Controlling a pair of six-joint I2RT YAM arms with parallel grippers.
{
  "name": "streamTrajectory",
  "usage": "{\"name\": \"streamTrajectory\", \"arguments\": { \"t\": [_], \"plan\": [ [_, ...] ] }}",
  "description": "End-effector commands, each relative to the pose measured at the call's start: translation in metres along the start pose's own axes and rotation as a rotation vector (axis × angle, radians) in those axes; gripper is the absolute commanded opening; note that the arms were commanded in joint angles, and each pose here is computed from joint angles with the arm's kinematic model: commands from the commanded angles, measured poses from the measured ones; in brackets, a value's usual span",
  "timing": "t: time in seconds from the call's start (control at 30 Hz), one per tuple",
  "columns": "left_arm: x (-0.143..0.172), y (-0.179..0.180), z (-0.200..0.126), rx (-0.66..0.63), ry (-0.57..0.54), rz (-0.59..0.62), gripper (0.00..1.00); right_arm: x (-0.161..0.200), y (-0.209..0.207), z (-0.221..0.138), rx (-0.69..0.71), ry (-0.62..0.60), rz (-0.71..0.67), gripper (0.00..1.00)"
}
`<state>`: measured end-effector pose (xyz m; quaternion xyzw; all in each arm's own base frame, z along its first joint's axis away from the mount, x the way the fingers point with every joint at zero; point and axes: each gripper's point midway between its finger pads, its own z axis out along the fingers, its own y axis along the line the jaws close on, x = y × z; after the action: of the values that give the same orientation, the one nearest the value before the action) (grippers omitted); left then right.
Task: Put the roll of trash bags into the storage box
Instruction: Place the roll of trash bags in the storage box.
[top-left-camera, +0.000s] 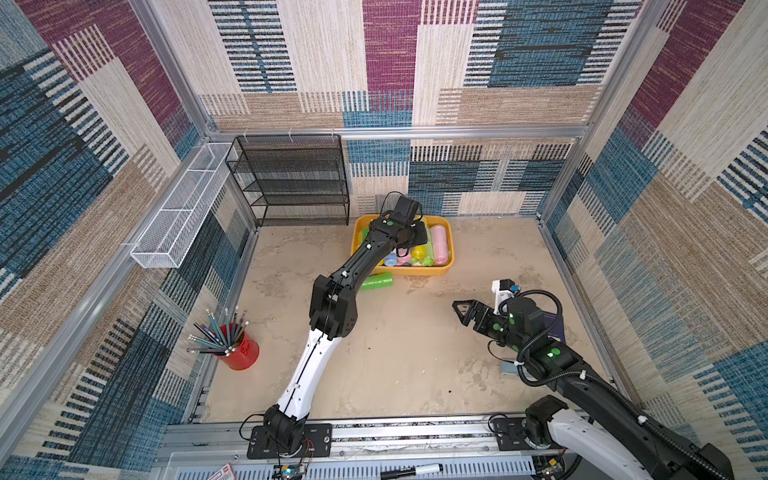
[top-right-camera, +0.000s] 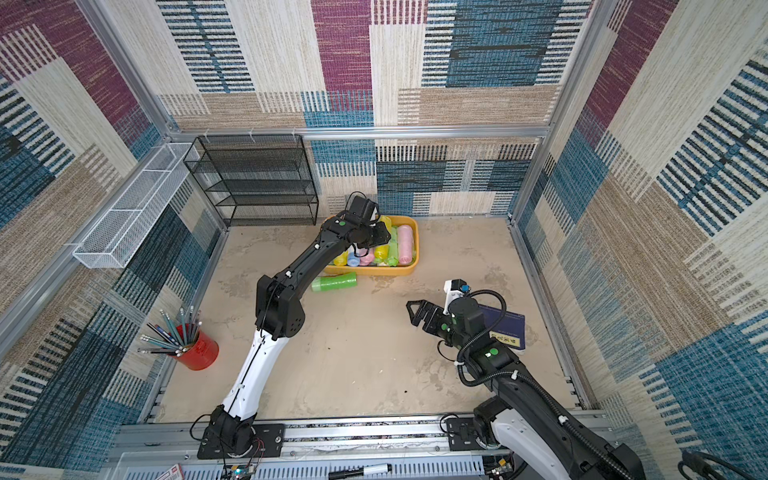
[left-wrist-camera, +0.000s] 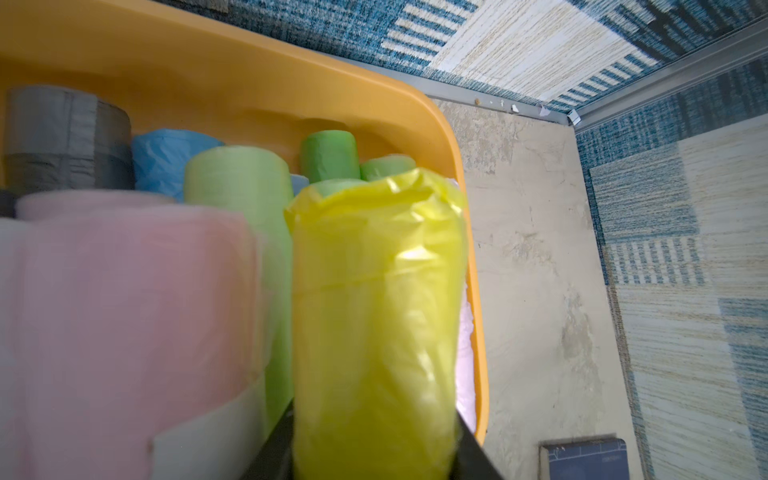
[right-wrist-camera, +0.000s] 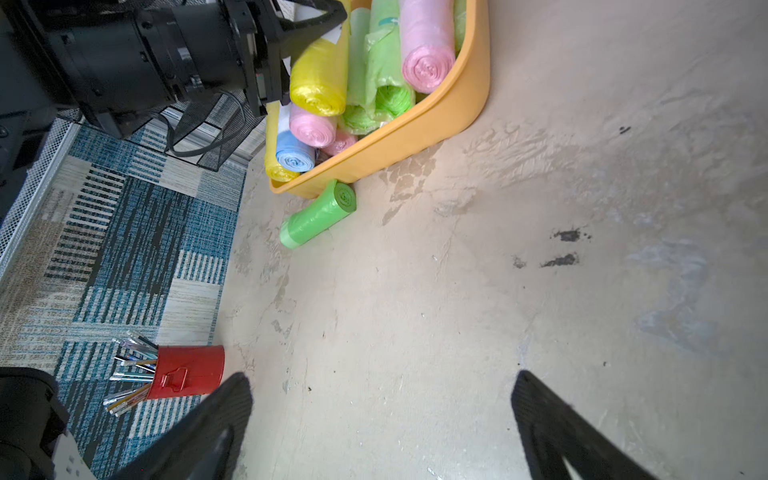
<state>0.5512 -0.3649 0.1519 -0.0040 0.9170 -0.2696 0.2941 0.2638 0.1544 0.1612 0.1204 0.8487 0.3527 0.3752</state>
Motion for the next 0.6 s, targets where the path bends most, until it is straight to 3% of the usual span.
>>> {"name": "streamTrajectory", "arguments": {
  "t": [0.0,0.2,0.23,0.3,0.57],
  "plan": [
    [-0.015,-0.008,0.000,0.052,-0.046,-0.007,0.37,-0.005,0.001,0.001,-0.003,-0.023,0.014,0.99],
    [-0.019,-0.014,0.000,0.089,-0.056,0.010,0.61,-0.002,-0.001,0.004,0.005,-0.008,0.027,0.99],
    [-0.019,-0.016,-0.001,0.094,-0.058,0.014,0.69,-0.002,-0.001,0.004,0.006,-0.007,0.029,0.99],
    [-0.020,-0.017,-0.004,0.100,-0.058,0.021,0.99,-0.001,-0.002,0.004,0.007,-0.005,0.034,0.99],
    [-0.024,-0.025,-0.016,0.118,-0.067,0.034,0.98,0.000,0.000,0.002,-0.008,-0.002,0.030,0.99]
  ]
}}
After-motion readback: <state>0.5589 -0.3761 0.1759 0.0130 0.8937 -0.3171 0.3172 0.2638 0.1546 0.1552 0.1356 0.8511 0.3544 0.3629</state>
